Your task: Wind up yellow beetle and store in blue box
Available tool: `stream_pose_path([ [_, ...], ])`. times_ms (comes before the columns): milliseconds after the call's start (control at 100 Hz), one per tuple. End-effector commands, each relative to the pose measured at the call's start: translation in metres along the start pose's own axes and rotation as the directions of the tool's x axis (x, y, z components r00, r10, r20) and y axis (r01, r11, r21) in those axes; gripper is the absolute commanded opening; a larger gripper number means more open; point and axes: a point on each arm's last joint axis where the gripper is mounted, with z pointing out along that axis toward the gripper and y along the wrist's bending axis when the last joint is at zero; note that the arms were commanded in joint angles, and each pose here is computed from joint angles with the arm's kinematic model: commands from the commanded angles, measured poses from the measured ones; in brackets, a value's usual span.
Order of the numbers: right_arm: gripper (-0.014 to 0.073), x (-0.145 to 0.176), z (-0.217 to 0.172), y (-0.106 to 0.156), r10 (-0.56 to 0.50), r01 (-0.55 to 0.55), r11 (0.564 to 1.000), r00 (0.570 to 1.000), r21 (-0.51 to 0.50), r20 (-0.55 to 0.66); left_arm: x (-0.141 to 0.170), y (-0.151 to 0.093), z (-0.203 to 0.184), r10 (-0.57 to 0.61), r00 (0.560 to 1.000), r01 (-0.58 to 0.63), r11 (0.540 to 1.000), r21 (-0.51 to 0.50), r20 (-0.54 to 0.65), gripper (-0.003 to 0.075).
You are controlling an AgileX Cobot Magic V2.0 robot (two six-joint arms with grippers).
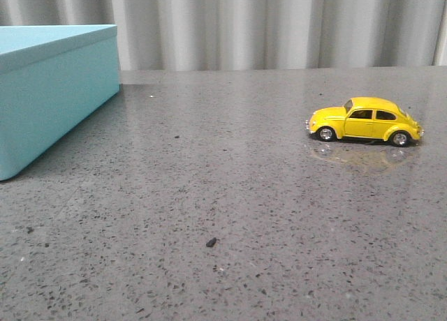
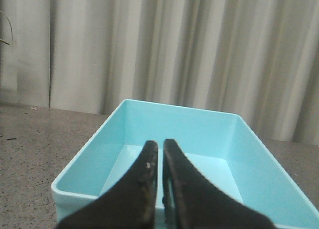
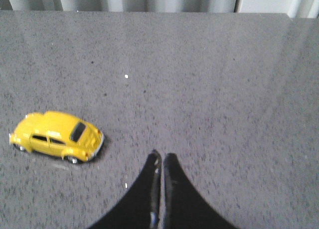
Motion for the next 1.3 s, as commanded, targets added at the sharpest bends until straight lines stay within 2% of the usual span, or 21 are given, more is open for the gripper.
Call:
stream_pose_path([
  [0, -0.0062, -0.025, 0.007, 0.000, 0.004, -0.004, 1.000, 0.996, -0.001, 0.084, -0.018, -0.004, 0.002, -0.021, 0.997, 0.019, 1.000, 0.019, 0.079, -0.0021],
  [170, -0.0062, -0.044, 0.018, 0.007, 0.006, -0.004, 0.998, 0.999, -0.055, 0.044, -0.018, -0.004, 0.002, -0.021, 0.997, 0.019, 1.000, 0.019, 0.080, -0.0021],
  [450, -0.0062, -0.092, 0.062, 0.030, -0.018, -0.014, 0.990, 0.976, -0.144, -0.216, -0.018, -0.004, 0.002, -0.021, 0.997, 0.019, 1.000, 0.019, 0.080, -0.0021],
  [560, -0.0062, -0.103, 0.088, 0.042, -0.016, -0.043, 0.984, 0.948, -0.176, -0.318, -0.018, -0.004, 0.002, -0.021, 0.997, 0.019, 1.000, 0.019, 0.080, -0.0021],
  [800, -0.0062, -0.117, 0.136, 0.067, -0.055, -0.052, 0.974, 0.890, -0.221, -0.452, -0.018, -0.004, 0.002, -0.022, 0.997, 0.021, 1.000, 0.019, 0.080, -0.0021],
  [1060, -0.0062, -0.110, 0.172, 0.094, -0.118, -0.059, 0.961, 0.795, -0.269, -0.596, -0.018, -0.004, 0.002, -0.022, 0.997, 0.021, 1.000, 0.019, 0.080, -0.0021],
  [1200, -0.0062, -0.103, 0.182, 0.100, -0.124, -0.081, 0.958, 0.748, -0.274, -0.652, -0.018, -0.004, 0.002, -0.022, 0.996, 0.021, 1.000, 0.019, 0.081, -0.0021],
  [1290, -0.0062, -0.099, 0.186, 0.101, -0.128, -0.080, 0.959, 0.733, -0.272, -0.668, -0.018, -0.004, 0.002, -0.022, 0.996, 0.021, 1.000, 0.019, 0.081, -0.0021],
])
